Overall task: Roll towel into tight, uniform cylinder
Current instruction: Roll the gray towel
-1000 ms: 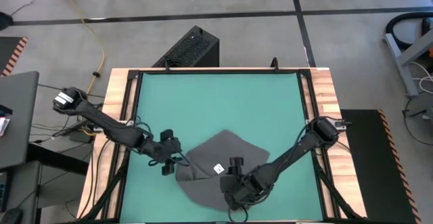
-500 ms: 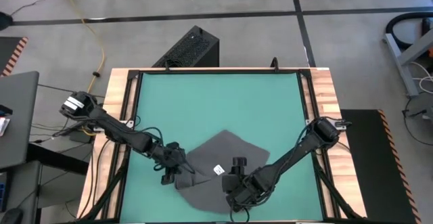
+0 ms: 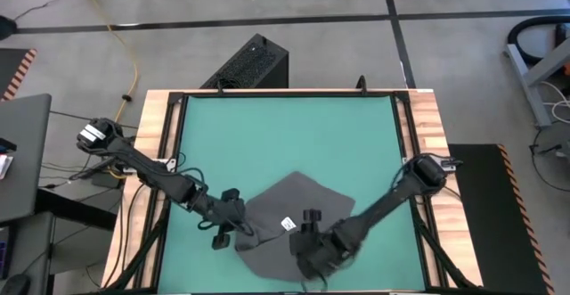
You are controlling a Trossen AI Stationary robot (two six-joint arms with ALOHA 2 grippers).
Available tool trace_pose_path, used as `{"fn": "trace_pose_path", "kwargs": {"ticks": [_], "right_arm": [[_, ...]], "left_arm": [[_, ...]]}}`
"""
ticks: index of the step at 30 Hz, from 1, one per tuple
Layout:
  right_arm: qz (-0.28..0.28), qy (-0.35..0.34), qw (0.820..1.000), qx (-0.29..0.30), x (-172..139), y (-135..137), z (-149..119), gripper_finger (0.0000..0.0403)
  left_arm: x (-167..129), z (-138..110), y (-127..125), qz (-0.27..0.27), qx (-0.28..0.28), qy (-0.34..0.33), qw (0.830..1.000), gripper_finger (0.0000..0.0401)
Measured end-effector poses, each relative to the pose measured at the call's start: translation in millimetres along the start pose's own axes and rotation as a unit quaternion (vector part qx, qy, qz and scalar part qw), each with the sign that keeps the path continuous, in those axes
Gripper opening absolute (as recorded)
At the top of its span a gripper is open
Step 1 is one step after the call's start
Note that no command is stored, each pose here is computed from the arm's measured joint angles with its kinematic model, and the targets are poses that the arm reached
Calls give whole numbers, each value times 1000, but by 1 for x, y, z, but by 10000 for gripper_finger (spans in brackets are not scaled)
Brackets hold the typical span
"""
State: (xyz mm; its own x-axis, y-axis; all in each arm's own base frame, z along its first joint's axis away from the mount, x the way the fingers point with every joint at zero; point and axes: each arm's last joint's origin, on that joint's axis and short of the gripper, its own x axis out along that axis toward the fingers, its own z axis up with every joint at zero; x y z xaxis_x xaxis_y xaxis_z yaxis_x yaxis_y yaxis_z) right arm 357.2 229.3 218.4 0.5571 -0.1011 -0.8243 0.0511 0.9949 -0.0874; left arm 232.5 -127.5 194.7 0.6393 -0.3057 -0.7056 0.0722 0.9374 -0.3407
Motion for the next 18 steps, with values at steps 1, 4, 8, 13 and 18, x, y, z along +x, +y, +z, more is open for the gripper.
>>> {"fn": "trace_pose_path", "kwargs": {"ticks": [1,4,8,13,18], "right_arm": [[2,1,1000,6,7,-4,0,215],[-7,0,1000,10,19,-17,1,231],[-9,22,999,25,23,-27,1,239],[5,15,999,31,23,-26,4,240],[1,17,999,37,33,-29,-5,240]], "left_arm": [[0,-1,0,5,1,2,1000,2],[0,-3,1,16,7,7,1000,2],[0,-4,2,22,7,14,1000,1],[0,-4,2,25,14,14,999,1],[0,-4,3,37,17,7,999,1]]}}
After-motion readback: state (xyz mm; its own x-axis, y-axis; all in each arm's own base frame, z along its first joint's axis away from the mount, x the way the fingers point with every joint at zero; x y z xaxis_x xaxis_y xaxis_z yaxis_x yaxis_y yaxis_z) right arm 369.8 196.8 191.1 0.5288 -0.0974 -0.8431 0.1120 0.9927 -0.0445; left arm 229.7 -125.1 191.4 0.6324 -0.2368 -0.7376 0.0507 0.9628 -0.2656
